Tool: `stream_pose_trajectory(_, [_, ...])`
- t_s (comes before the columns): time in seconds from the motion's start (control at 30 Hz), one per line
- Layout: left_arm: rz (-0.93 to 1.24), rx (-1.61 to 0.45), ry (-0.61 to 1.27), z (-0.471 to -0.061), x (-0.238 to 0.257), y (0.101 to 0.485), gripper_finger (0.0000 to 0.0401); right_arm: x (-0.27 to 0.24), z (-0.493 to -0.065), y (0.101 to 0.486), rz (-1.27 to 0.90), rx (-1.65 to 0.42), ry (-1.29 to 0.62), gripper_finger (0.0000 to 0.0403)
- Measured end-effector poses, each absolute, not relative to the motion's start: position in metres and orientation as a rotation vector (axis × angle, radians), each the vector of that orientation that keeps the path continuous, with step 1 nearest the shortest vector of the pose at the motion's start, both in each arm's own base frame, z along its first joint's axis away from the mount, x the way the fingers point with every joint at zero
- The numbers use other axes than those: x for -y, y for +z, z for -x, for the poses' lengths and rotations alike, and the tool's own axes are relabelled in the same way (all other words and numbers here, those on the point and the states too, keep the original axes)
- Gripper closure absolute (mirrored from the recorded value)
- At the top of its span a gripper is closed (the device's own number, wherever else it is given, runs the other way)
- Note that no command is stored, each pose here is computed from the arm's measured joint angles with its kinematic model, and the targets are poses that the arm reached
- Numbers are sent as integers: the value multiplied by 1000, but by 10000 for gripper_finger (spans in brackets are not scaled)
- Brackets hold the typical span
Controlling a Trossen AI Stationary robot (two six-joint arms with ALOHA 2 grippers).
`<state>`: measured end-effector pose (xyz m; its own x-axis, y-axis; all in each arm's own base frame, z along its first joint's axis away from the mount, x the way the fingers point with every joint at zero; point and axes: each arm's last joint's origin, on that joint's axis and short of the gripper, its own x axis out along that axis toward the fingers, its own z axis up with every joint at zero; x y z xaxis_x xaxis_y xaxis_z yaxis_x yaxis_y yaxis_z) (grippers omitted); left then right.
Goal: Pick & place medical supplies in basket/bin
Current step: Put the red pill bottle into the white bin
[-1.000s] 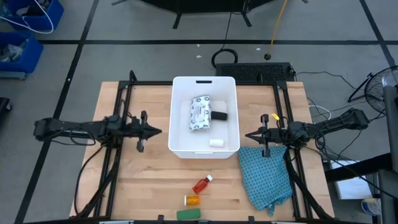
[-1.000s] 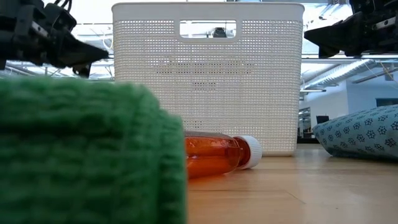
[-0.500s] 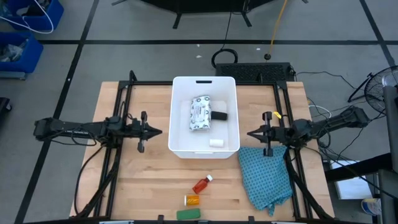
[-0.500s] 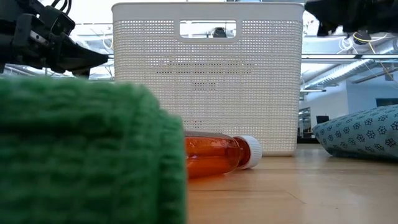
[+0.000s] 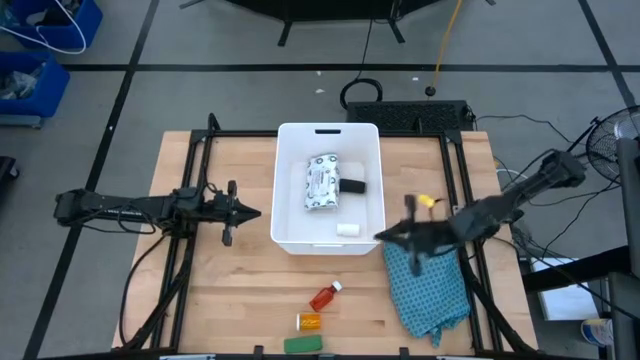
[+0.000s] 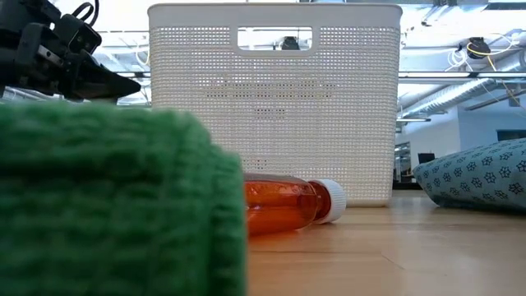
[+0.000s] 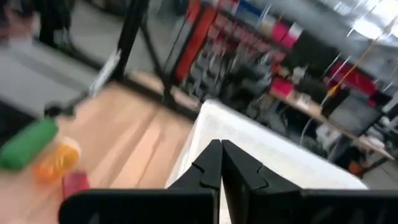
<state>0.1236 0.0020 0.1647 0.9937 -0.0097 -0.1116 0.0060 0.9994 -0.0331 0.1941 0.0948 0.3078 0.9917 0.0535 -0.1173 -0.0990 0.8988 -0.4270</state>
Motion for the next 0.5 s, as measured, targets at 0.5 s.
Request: stream_pose_trajectory(0.5, [62,-112,-7,-124,-2,165,377,-178,-288,263,531,-463,279,326])
